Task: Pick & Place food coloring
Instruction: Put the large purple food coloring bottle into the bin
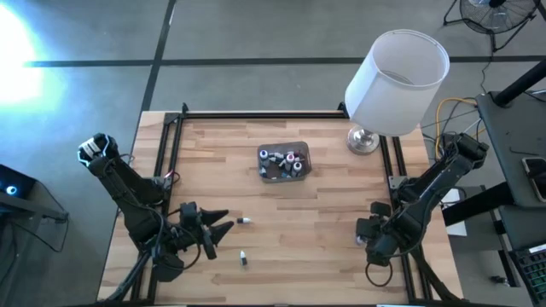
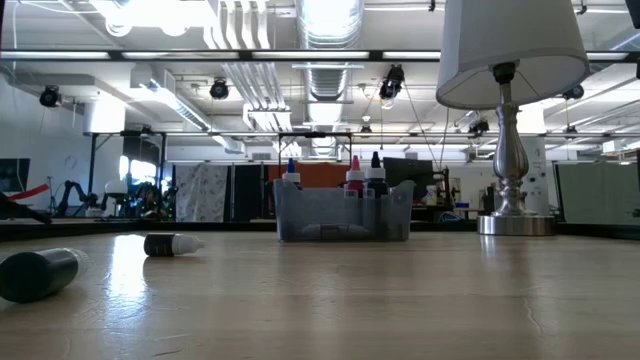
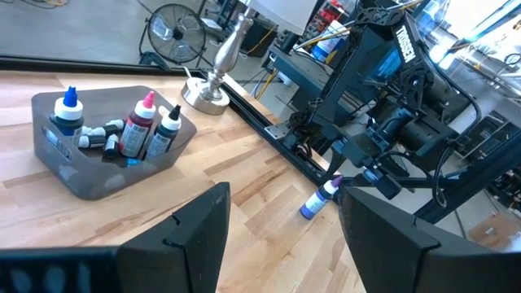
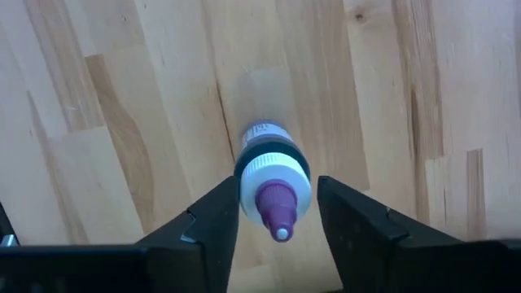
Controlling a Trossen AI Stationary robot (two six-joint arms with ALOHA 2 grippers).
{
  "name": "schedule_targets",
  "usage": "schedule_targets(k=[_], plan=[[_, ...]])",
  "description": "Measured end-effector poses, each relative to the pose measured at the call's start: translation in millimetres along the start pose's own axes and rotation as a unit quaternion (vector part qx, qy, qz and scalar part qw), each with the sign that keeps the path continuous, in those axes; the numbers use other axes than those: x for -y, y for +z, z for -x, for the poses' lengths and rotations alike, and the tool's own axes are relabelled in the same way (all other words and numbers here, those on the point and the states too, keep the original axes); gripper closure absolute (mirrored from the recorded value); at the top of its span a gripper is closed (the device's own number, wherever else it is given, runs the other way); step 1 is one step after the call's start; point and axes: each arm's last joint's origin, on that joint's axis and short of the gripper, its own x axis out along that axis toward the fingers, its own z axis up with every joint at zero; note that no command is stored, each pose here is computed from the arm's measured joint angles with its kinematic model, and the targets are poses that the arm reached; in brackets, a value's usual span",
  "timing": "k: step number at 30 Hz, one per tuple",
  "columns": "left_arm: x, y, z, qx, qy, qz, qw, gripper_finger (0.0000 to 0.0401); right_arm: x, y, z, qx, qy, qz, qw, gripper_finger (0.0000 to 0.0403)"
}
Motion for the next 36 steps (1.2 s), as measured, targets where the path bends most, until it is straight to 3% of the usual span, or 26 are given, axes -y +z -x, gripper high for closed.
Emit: schedule_targets(k=[9, 15, 24, 29, 36], plan=[[-0.1, 0.3, -0.7, 0.001, 0.001, 0.001, 1.000, 0.0195, -1.6, 1.3, 3.2, 0.003, 0.005, -0.001, 1.000, 0.0294], [-0.3, 0.7, -1.9, 0.002, 0.003, 0.001, 1.000, 0.0195, 0.8, 24.8, 27.0, 0.050, 0.002, -0.023, 0.998, 0.0299], [-0.9, 1.8, -5.0, 0.006, 0.008, 0.002, 1.000, 0.0195, 51.4, 132.7, 73.9, 0.140, -0.046, 0.015, 0.989, 0.0301], [-0.6, 1.0, -5.0, -0.008, 0.004, 0.003, 1.000, 0.0195, 78.7, 195.5, 76.9, 0.126, -0.086, 0.068, 0.986, 0.0301], [-0.4, -0.2, -4.9, -0.028, -0.001, 0.003, 1.000, 0.0195, 101.7, 267.5, 74.3, 0.134, -0.065, 0.089, 0.985, 0.0301]])
